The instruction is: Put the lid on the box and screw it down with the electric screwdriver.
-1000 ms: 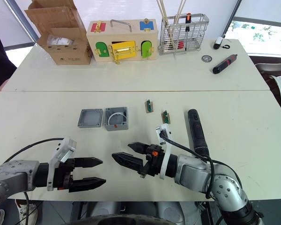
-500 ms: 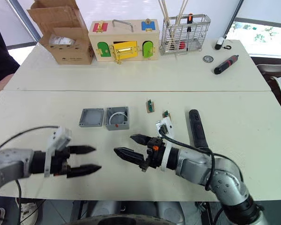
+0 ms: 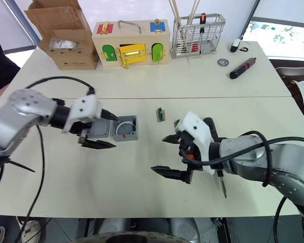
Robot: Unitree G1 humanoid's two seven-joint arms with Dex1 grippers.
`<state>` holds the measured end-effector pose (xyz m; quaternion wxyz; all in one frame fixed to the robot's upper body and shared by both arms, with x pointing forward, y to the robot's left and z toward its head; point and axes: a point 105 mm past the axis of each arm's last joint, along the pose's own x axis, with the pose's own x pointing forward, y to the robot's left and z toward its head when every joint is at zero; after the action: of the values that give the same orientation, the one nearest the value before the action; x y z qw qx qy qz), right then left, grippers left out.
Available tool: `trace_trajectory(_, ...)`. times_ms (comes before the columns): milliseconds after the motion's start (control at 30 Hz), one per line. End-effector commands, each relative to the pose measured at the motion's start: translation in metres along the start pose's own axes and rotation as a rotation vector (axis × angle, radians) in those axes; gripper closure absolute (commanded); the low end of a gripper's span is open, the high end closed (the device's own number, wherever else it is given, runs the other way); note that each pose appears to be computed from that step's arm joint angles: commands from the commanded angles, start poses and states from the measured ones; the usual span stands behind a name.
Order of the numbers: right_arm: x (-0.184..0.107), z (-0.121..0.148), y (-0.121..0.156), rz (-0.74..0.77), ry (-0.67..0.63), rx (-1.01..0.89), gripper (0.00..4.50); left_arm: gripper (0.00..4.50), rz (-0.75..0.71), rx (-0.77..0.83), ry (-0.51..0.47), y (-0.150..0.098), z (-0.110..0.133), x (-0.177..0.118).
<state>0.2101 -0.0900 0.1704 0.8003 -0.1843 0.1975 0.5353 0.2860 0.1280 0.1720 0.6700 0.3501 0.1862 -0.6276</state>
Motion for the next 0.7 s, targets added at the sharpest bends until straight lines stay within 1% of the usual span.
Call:
trace_trajectory(33, 0.002, 0.0, -0.003, -0.048, -0.001, -0.079, 0.02, 0.0, -0.004, 0.044, 0.049, 0.008, -0.001, 0.006)
trace_trajectory(167, 0.007, 0.002, -0.011, -0.1, -0.033, -0.091, 0.02, 0.0, -0.017, 0.037, 0.079, 0.014, -0.009, 0.019)
trace_trajectory(367, 0.011, 0.006, -0.017, -0.141, -0.061, -0.1, 0.02, 0.0, -0.039, 0.043, 0.088, 0.022, -0.014, 0.031)
trace_trajectory(467, 0.011, 0.01, -0.019, -0.154, -0.074, -0.102, 0.0, 0.78, -0.042, 0.049, 0.084, 0.026, -0.014, 0.035)
trace_trajectory(500, 0.011, 0.012, -0.019, -0.158, -0.077, -0.103, 0.0, 1.21, -0.043, 0.052, 0.087, 0.027, -0.014, 0.037)
trace_trajectory(533, 0.011, 0.013, -0.02, -0.164, -0.084, -0.102, 0.0, 1.72, -0.044, 0.056, 0.092, 0.028, -0.015, 0.038)
trace_trajectory(567, 0.011, 0.015, -0.02, -0.169, -0.089, -0.101, 0.0, 2.33, -0.044, 0.06, 0.095, 0.029, -0.016, 0.04)
trace_trajectory(700, 0.009, 0.019, -0.021, -0.188, -0.101, -0.096, 0.0, 4.44, -0.052, 0.066, 0.095, 0.029, -0.016, 0.044)
